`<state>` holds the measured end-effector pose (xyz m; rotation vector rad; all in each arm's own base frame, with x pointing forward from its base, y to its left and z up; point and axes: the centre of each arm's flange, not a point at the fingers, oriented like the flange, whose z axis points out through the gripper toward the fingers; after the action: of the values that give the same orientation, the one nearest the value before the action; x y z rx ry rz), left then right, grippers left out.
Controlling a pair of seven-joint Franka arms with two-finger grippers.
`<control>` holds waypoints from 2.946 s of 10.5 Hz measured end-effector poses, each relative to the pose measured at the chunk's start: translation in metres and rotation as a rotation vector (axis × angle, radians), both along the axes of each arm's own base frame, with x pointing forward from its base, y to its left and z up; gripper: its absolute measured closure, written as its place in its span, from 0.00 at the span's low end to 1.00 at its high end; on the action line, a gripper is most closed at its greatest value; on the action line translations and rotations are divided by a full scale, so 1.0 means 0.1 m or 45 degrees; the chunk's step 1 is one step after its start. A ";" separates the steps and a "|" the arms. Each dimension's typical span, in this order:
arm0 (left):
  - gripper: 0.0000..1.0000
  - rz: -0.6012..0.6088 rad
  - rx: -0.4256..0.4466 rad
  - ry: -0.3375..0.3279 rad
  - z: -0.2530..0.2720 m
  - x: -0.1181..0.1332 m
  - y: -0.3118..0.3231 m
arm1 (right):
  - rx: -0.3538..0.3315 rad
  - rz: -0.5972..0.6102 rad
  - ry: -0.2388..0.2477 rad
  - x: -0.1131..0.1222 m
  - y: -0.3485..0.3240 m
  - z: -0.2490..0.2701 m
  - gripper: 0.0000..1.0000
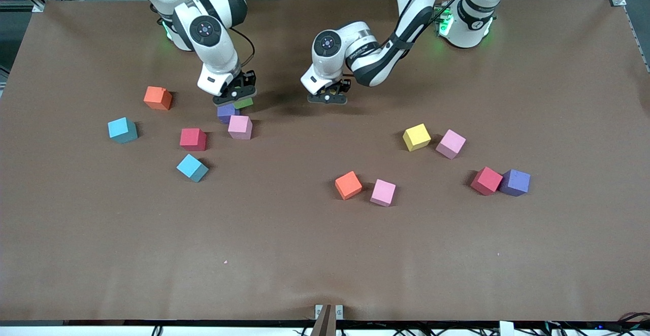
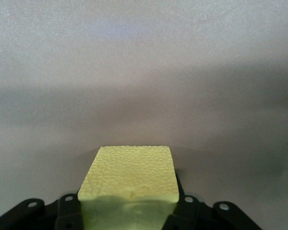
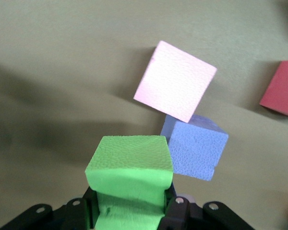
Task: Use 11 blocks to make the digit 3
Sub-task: 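Carry the green cube with the right gripper toward the table middle, then place the green cube beside the yellow cube and open the right gripper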
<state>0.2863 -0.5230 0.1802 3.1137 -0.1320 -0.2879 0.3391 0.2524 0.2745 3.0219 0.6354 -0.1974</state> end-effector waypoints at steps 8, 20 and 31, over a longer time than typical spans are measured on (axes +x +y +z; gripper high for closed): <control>0.00 0.210 0.105 -0.074 0.96 0.53 0.22 | 0.127 0.744 -0.033 0.33 -0.07 0.24 0.47; 0.00 0.393 0.149 0.013 0.54 2.26 2.34 | 0.195 1.283 -0.001 -0.43 1.75 -0.26 0.47; 0.00 0.531 0.200 0.042 0.34 2.07 2.73 | 0.179 1.314 0.023 -0.61 2.19 -0.56 0.47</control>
<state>0.4933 -0.2499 0.2141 3.1783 0.5584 -0.3515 0.2779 0.4717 0.2188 2.3689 2.1064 -0.1220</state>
